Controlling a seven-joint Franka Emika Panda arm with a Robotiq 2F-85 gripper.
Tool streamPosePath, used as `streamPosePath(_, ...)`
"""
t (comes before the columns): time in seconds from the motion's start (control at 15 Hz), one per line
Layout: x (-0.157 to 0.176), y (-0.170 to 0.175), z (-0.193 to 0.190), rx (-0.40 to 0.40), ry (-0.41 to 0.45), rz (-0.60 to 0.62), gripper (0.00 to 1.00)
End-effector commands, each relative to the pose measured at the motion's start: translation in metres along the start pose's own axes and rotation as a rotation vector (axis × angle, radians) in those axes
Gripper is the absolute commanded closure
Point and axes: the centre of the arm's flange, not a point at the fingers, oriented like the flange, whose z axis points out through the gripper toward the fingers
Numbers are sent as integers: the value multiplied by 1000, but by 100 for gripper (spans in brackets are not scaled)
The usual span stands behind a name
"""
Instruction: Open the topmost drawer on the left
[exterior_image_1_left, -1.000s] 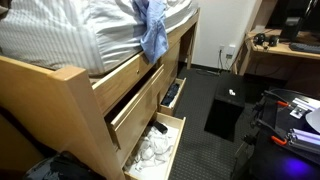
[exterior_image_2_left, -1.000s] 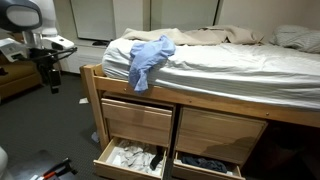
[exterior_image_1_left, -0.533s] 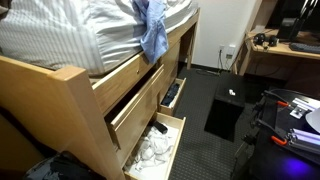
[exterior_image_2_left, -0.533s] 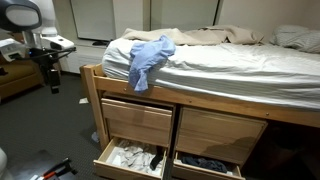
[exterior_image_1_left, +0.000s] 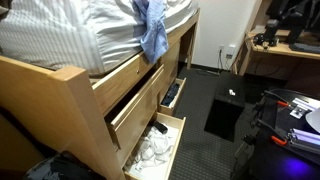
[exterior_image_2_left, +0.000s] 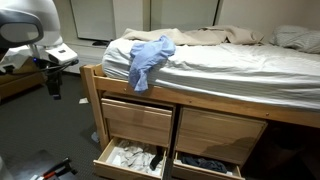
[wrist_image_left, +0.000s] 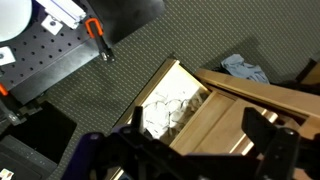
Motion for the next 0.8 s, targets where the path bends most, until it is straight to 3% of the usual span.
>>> streamPosePath(0.0,1,-2,-2,7,5,4,0)
streamPosePath(0.33,2,-3,-3,1,25,38,0)
streamPosePath(0.47,26,-6,20,70,116,91,0)
streamPosePath(0.6,59,-22,54,59,192,128,0)
streamPosePath(0.73,72,-36,77,16,230,116,0)
